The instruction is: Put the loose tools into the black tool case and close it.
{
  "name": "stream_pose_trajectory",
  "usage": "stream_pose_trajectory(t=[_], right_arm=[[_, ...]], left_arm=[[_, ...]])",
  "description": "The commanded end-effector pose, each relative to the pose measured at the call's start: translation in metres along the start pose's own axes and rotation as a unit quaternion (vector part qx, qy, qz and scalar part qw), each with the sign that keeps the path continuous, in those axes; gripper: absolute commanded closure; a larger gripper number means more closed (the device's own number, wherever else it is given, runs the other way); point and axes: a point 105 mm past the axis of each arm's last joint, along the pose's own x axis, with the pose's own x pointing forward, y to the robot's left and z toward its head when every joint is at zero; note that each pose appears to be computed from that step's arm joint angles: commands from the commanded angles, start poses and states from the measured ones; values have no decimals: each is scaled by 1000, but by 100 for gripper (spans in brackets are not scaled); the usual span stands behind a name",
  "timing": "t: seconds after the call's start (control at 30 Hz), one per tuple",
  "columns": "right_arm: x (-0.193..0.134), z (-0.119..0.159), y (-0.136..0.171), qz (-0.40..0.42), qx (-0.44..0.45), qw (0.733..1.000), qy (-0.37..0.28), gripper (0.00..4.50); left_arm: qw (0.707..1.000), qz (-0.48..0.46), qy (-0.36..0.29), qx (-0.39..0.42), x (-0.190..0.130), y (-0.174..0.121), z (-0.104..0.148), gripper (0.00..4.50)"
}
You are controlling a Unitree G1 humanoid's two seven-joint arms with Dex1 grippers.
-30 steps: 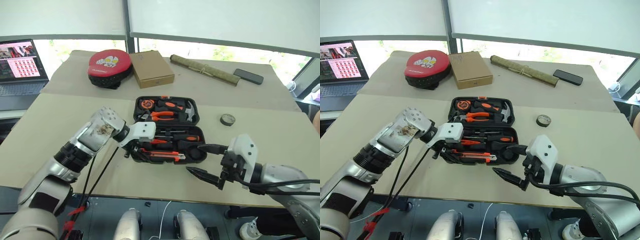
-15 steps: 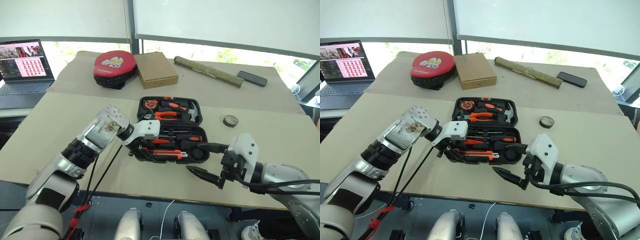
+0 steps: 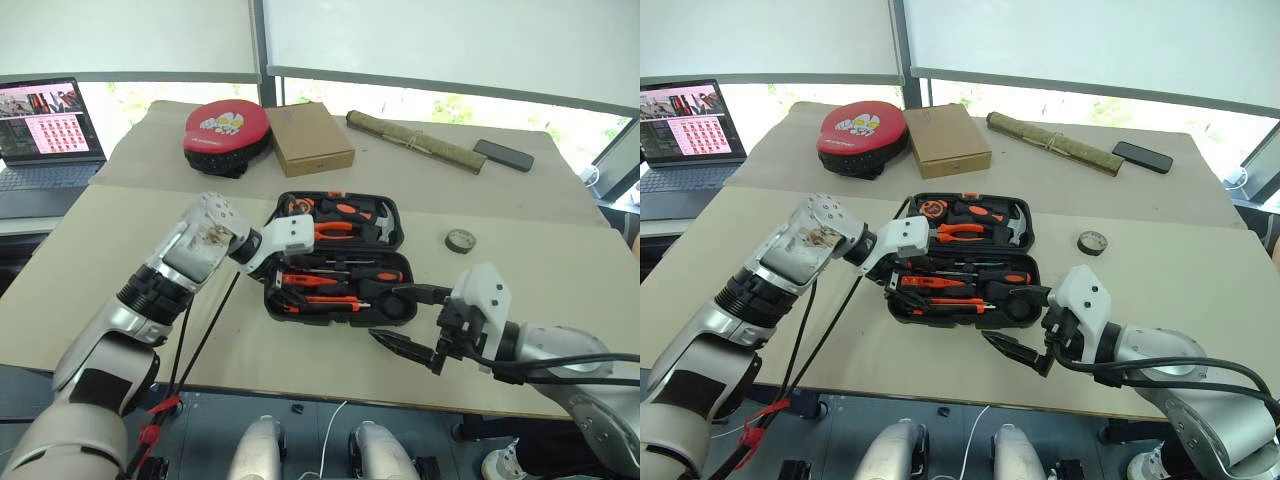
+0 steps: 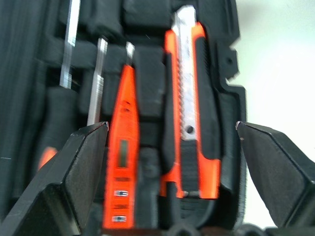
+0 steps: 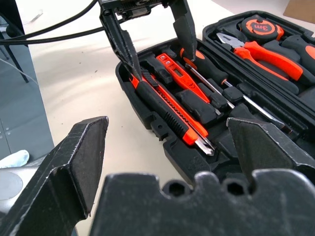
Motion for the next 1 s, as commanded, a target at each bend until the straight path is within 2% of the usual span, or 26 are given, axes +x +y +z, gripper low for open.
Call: stream_pose_trajectory(t=[0.03, 0.3, 0.33, 0.8, 1.0], right_arm=[[-2, 7, 0, -4, -16, 1000, -12, 0], [-7, 5, 1, -3, -21, 1000, -2, 0], [-7, 5, 2, -2, -22, 1000, -1, 0], [-7, 3, 4, -3, -18, 1000, 2, 0], [-6, 1, 4, -4, -15, 1000, 3, 0]], left_arm=[[999, 9, -31, 3, -5, 1, 3, 119], [999, -15, -25, 14, 3, -13, -5, 424], [999, -18, -24, 14, 5, -15, -7, 445], [996, -44, 56, 58, 22, -25, -38, 445], [991, -66, 78, 81, 32, -38, -50, 445]])
